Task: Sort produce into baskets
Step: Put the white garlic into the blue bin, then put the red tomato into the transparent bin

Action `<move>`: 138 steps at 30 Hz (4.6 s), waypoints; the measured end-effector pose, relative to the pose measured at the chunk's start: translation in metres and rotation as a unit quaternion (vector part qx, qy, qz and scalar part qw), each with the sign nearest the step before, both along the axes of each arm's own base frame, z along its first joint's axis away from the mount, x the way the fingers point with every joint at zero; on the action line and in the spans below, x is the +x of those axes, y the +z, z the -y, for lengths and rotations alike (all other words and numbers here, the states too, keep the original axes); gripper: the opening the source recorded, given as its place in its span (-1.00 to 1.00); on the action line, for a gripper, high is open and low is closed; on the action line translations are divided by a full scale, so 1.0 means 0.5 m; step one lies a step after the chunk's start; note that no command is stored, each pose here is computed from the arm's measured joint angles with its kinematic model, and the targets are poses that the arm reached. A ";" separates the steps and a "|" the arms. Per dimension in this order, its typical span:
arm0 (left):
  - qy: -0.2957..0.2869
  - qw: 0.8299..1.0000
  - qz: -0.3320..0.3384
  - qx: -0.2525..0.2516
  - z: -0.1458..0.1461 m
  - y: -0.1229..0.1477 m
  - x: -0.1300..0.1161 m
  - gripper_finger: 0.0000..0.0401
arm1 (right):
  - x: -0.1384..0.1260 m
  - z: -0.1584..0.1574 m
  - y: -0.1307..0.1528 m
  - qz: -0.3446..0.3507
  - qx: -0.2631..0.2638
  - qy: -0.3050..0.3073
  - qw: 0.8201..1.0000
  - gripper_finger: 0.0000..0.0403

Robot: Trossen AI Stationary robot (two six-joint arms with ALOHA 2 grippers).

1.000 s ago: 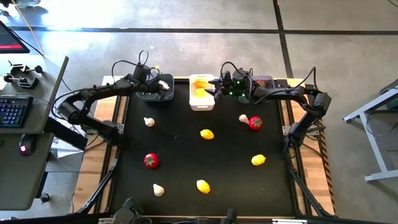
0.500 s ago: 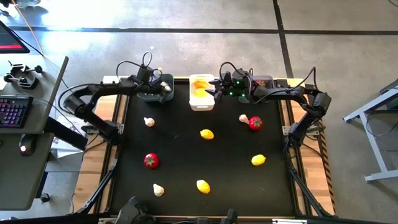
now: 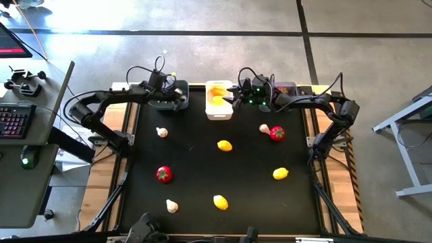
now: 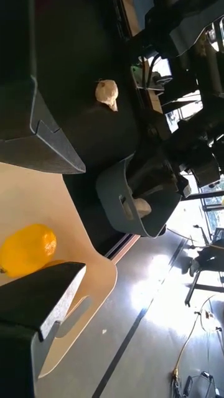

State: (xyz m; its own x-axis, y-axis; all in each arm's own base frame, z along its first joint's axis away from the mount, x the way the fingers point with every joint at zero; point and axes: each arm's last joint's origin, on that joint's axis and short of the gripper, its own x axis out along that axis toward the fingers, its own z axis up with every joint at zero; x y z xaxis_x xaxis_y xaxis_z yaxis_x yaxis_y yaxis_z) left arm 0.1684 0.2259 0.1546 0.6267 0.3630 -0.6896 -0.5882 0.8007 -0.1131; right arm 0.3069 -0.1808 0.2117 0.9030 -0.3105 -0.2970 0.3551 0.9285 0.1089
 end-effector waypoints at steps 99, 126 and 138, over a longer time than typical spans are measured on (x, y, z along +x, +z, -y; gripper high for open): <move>-0.282 0.924 0.221 0.132 0.173 0.048 0.091 -0.95 | -0.168 -0.268 0.054 -0.582 0.219 -0.185 0.761 0.52; -0.276 0.926 0.218 0.135 0.172 0.047 0.091 -0.95 | -0.195 -0.233 -0.073 -0.571 0.197 -0.141 0.785 0.75; -0.276 0.927 0.218 0.135 0.172 0.047 0.091 -0.95 | -0.176 -0.207 -0.018 -0.558 0.210 -0.124 0.793 0.25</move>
